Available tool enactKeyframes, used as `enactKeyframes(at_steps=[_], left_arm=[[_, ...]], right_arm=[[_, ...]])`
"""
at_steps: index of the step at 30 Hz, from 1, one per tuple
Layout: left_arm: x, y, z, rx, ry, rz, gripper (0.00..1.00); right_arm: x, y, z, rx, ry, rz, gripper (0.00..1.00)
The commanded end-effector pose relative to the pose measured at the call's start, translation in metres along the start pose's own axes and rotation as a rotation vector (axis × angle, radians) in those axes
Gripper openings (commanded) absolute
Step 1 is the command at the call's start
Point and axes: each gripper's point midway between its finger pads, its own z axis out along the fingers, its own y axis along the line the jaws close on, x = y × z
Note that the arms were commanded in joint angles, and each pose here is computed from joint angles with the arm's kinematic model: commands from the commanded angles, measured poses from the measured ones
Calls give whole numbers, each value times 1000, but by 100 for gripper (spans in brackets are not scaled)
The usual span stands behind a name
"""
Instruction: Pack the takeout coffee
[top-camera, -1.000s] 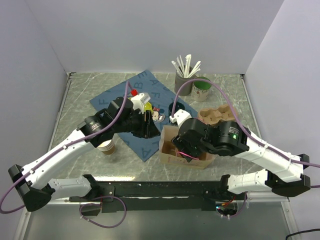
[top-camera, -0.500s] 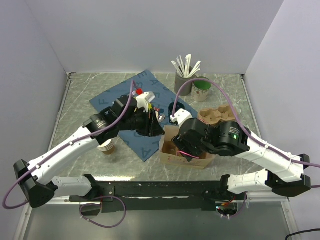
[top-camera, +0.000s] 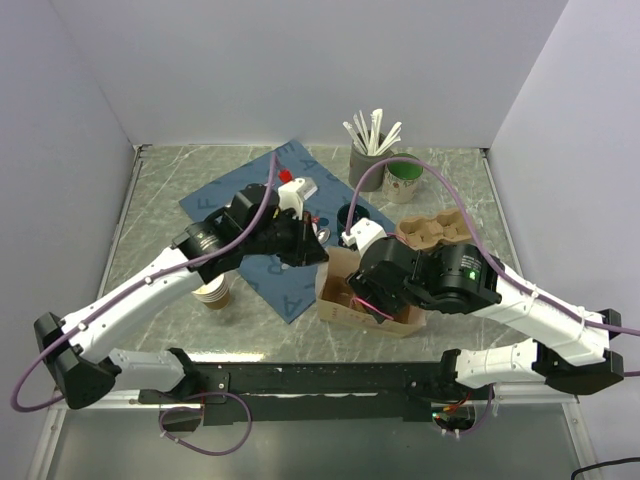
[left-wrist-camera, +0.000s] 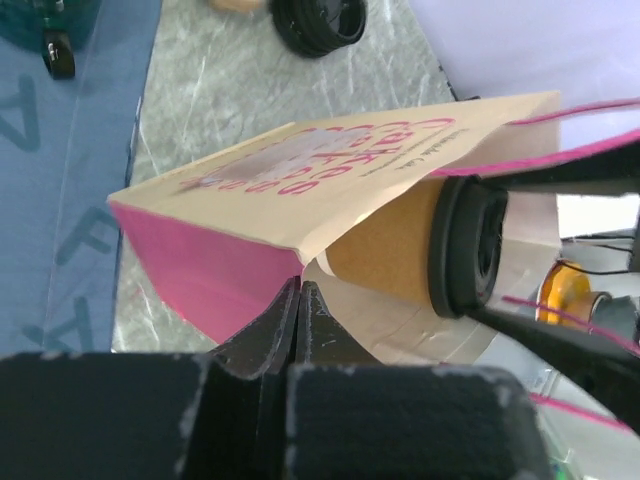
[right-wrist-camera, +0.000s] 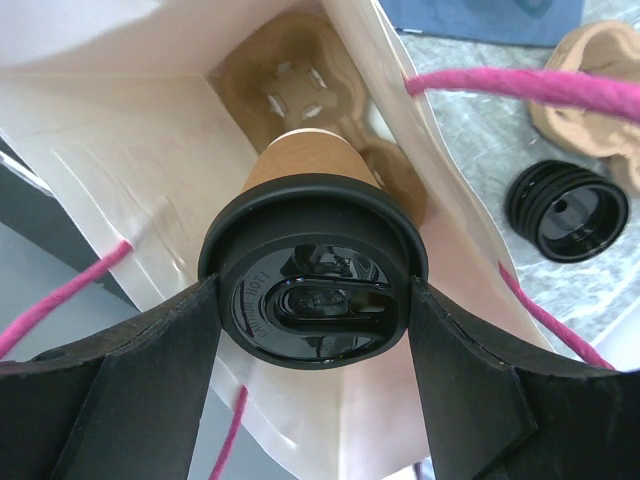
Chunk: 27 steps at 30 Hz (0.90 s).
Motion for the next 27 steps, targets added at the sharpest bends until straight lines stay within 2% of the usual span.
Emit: enactKeyframes(at_steps=[1, 5, 9, 14, 18, 23, 27], left_arm=[[-24, -28, -36, 108, -161, 156, 1], [-17, -25, -40, 118, -176, 209, 1], [-5, -9, -36, 64, -156, 203, 1], [-3, -16, -52, 126, -277, 234, 1], [9, -7, -51, 116, -260, 254, 1], [18, -10, -54, 138, -243, 261, 1], [11, -9, -65, 132, -328, 318, 1]], right_arm=[[1, -19, -17, 37, -36, -85, 45], [-5, -20, -16, 47, -38, -126, 45], [-7, -11, -11, 48, -35, -169, 45], [-13, -11, -8, 111, -65, -224, 45], [-22, 3, -5, 87, -101, -265, 45], [-12, 26, 6, 70, -86, -342, 45], [-16, 30, 12, 113, -85, -345, 45]])
